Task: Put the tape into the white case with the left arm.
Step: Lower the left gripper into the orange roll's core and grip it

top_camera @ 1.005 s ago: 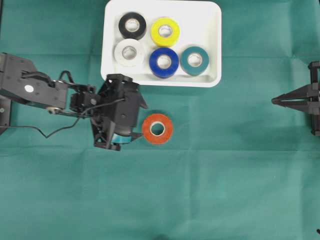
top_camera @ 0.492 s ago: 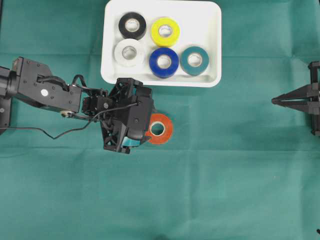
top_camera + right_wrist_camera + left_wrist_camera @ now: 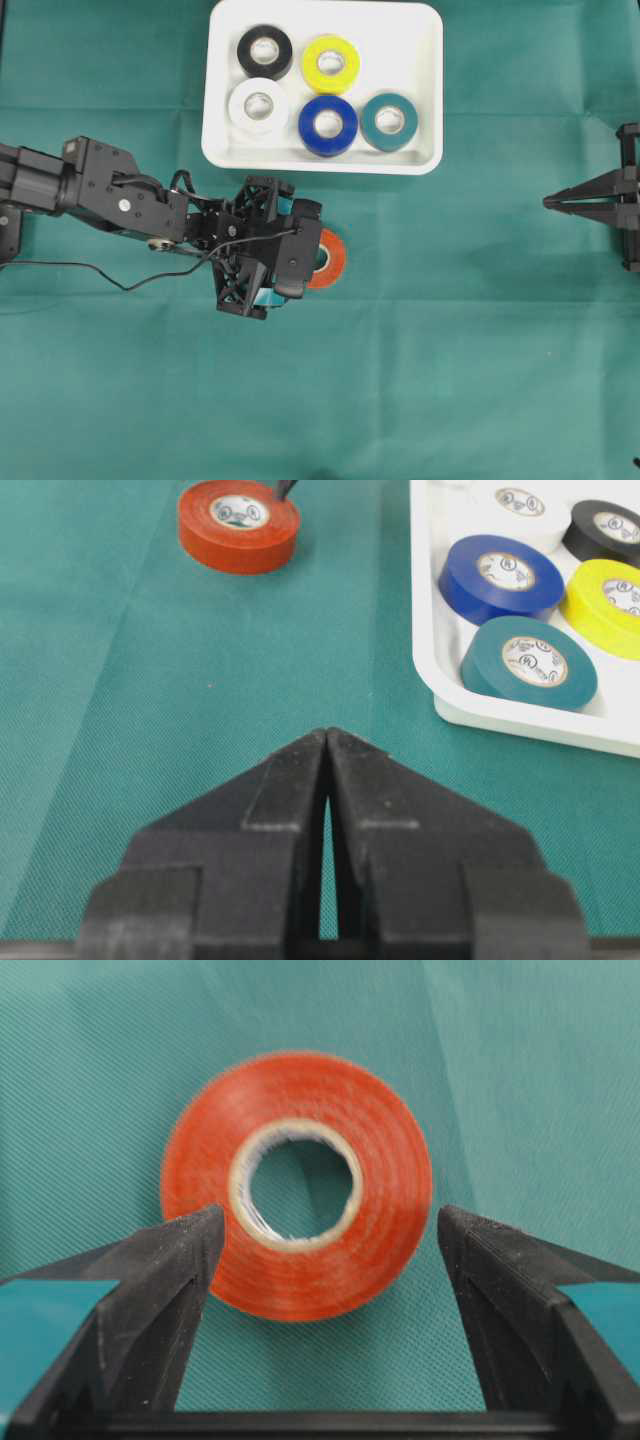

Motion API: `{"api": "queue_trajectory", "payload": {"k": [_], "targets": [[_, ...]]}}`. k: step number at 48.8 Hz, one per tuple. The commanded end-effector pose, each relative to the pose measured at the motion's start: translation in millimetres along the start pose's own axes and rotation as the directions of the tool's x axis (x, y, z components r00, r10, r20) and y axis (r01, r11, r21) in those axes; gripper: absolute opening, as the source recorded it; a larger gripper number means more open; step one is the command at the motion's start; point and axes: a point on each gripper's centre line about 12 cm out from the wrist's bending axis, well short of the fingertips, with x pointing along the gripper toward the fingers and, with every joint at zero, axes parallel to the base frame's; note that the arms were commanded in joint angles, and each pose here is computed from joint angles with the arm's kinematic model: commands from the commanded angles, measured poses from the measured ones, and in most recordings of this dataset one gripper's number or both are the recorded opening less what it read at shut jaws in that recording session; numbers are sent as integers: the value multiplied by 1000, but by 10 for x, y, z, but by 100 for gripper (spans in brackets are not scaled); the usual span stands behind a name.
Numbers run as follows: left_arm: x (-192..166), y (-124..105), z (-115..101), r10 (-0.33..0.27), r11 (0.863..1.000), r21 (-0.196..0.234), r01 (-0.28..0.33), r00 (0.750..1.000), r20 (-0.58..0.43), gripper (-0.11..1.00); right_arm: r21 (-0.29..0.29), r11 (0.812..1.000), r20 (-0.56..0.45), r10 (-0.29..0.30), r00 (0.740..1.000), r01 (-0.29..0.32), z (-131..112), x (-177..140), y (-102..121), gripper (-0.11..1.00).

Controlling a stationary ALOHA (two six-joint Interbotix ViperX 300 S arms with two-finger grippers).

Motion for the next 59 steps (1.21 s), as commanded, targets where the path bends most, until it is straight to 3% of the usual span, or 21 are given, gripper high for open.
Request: {"api": "queue_trajectory", "payload": {"k": [1,22,49,55,59], "targets": [[-10,0,93,2,1000,1,-2,1000,29,84,-3,1000,15,-1,1000,1,54,9,-3,-10],[185,-21,70,0,1000,3,0,999,32,84,-3,1000,14,-1,1000,1,48,9,-3,-10],[184,-170,75,-24,999,25,23,999,29,80,-3,1000,14,-1,1000,1,48,9,-3,-10],[179,-169,84,-24,999,28,23,999,30,74,-1,1000,15,-1,1000,1,54,9,-3,-10],[174,-169,90,-24,999,31,23,999,34,59,-1,1000,14,-1,1000,1,48,9,-3,-10]]}}
